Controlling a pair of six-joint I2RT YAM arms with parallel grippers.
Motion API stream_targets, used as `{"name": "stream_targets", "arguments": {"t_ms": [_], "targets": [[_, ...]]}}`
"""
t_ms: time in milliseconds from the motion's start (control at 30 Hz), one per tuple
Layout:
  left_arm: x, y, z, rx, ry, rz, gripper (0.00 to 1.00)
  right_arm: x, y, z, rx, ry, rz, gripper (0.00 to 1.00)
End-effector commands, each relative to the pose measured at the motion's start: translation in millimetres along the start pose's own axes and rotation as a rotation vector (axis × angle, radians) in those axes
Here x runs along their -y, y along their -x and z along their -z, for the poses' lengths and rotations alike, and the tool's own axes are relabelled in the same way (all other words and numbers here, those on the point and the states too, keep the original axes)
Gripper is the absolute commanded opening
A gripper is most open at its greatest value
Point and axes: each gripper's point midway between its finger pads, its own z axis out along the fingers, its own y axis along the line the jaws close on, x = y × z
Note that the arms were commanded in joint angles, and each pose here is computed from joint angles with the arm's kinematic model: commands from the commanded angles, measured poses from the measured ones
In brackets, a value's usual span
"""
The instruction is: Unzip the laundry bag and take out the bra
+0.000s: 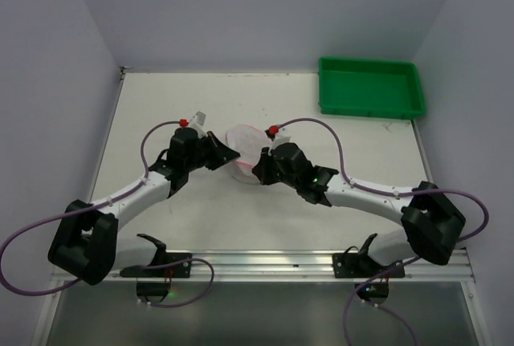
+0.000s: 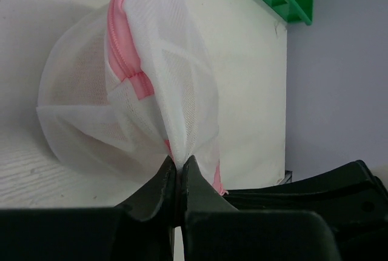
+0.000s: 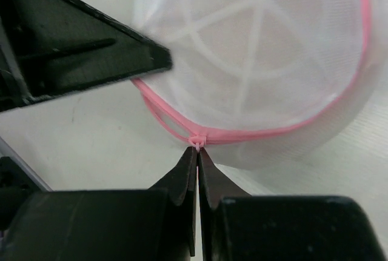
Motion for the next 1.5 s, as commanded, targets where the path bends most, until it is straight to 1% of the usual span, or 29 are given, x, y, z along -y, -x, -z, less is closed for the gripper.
{"name": "stream_targets", "arguments": {"t_ms": [0, 33, 67, 100, 167, 200, 233, 333, 367, 400, 433, 467, 533, 567, 600, 633, 667, 733, 767, 833, 867, 933, 1033, 1133, 1233, 1267, 1367, 1433, 1467], "targets": [[8.0, 33.8, -2.3, 0.042, 0.037, -0.177, 0.00, 46.7, 14.1, 21.1, 0.067, -0.088, 0.035, 0.00], [0.4, 37.5, -5.4, 0.022, 0.046, -0.244, 0.00, 55.9, 20.2, 29.5, 0.086, -0.094, 0.030, 0.00], [13.0, 38.7, -5.9, -0.014, -0.006, -0.280, 0.00, 82.4, 15.4, 33.8, 0.073, -0.145, 0.018, 0.00], [2.1, 33.0, -12.2, -0.071, 0.010, -0.300, 0.00, 93.5, 15.3, 38.4, 0.075, -0.165, 0.041, 0.00], [8.9, 34.4, -16.3, -0.148, -0.019, -0.409, 0.00, 106.0, 19.8, 48.8, 0.097, -0.187, 0.069, 0.00], [-5.2, 23.8, -22.0, -0.222, 0.011, -0.413, 0.00, 105.5, 20.0, 50.8, 0.092, -0.178, 0.108, 0.00], [-1.3, 19.4, -23.3, -0.266, -0.034, -0.455, 0.00, 102.6, 19.7, 51.4, 0.084, -0.163, 0.118, 0.00], [7.8, 18.9, -32.6, -0.329, -0.105, -0.513, 0.01, 83.4, 18.4, 47.5, 0.044, -0.074, 0.119, 0.00], [17.6, 27.0, -34.8, -0.320, -0.122, -0.532, 0.05, 74.8, 18.0, 42.6, 0.040, -0.046, 0.113, 0.00], [12.8, 25.9, -36.9, -0.340, -0.102, -0.528, 0.15, 67.9, 19.0, 40.3, 0.042, -0.028, 0.087, 0.00], [12.1, 34.7, -38.3, -0.319, -0.079, -0.539, 0.20, 62.0, 19.8, 38.1, 0.044, -0.017, 0.071, 0.00], [17.3, 45.0, -38.8, -0.292, -0.071, -0.540, 0.37, 46.4, 26.2, 36.0, 0.060, 0.018, 0.065, 0.00], [23.5, 61.2, -34.6, -0.235, -0.054, -0.499, 0.57, 29.0, 25.3, 28.9, 0.051, 0.048, 0.016, 0.00], [25.2, 65.4, -32.5, -0.215, -0.048, -0.485, 0.75, 6.1, 34.2, 27.7, 0.071, 0.098, 0.015, 0.00], [34.5, 73.5, -25.9, -0.167, -0.055, -0.482, 0.87, -2.7, 32.2, 21.2, 0.058, 0.108, -0.006, 0.00], [31.4, 80.9, -23.1, -0.114, -0.003, -0.430, 0.97, -10.9, 34.2, 18.3, 0.062, 0.113, -0.014, 0.00], [21.8, 73.6, -19.4, -0.112, 0.020, -0.396, 1.00, -29.6, 44.9, 16.7, 0.092, 0.139, -0.019, 0.00], [24.4, 75.1, -3.9, -0.057, 0.048, -0.327, 1.00, -41.5, 45.6, 5.8, 0.088, 0.147, -0.054, 0.00], [4.2, 69.5, 0.2, -0.037, 0.121, -0.295, 1.00, -53.2, 54.5, 3.9, 0.106, 0.166, -0.069, 0.00], [6.4, 66.0, 17.1, 0.013, 0.128, -0.251, 1.00, -55.6, 54.1, -7.8, 0.103, 0.149, -0.090, 0.00], [-11.2, 55.3, 20.6, 0.016, 0.172, -0.225, 1.00, -60.7, 58.7, -10.4, 0.111, 0.153, -0.092, 0.00], [-0.9, 48.1, 27.9, 0.050, 0.130, -0.195, 1.00, -62.7, 59.7, -15.8, 0.109, 0.156, -0.097, 0.00], [-3.7, 32.5, 26.8, 0.037, 0.104, -0.155, 0.93, -66.1, 55.0, -22.4, 0.092, 0.161, -0.089, 0.00], [-3.2, 29.8, 20.7, 0.027, 0.091, -0.145, 0.80, -65.2, 49.6, -24.1, 0.079, 0.159, -0.085, 0.00], [7.3, 33.9, 14.0, 0.042, 0.042, -0.140, 0.61, -62.1, 45.8, -20.4, 0.076, 0.149, -0.072, 0.00], [9.6, 34.7, 12.4, 0.045, 0.033, -0.140, 0.49, -58.1, 42.1, -19.8, 0.072, 0.139, -0.071, 0.00], [16.2, 33.7, 6.5, 0.034, -0.003, -0.139, 0.32, -54.7, 39.9, -15.5, 0.072, 0.134, -0.063, 0.00], [23.9, 32.5, 3.4, 0.027, -0.044, -0.146, 0.25, -54.1, 37.9, -14.5, 0.067, 0.138, -0.057, 0.00], [26.4, 32.7, 2.2, 0.029, -0.059, -0.150, 0.15, -54.1, 37.2, -13.7, 0.066, 0.140, -0.053, 0.00]]}}
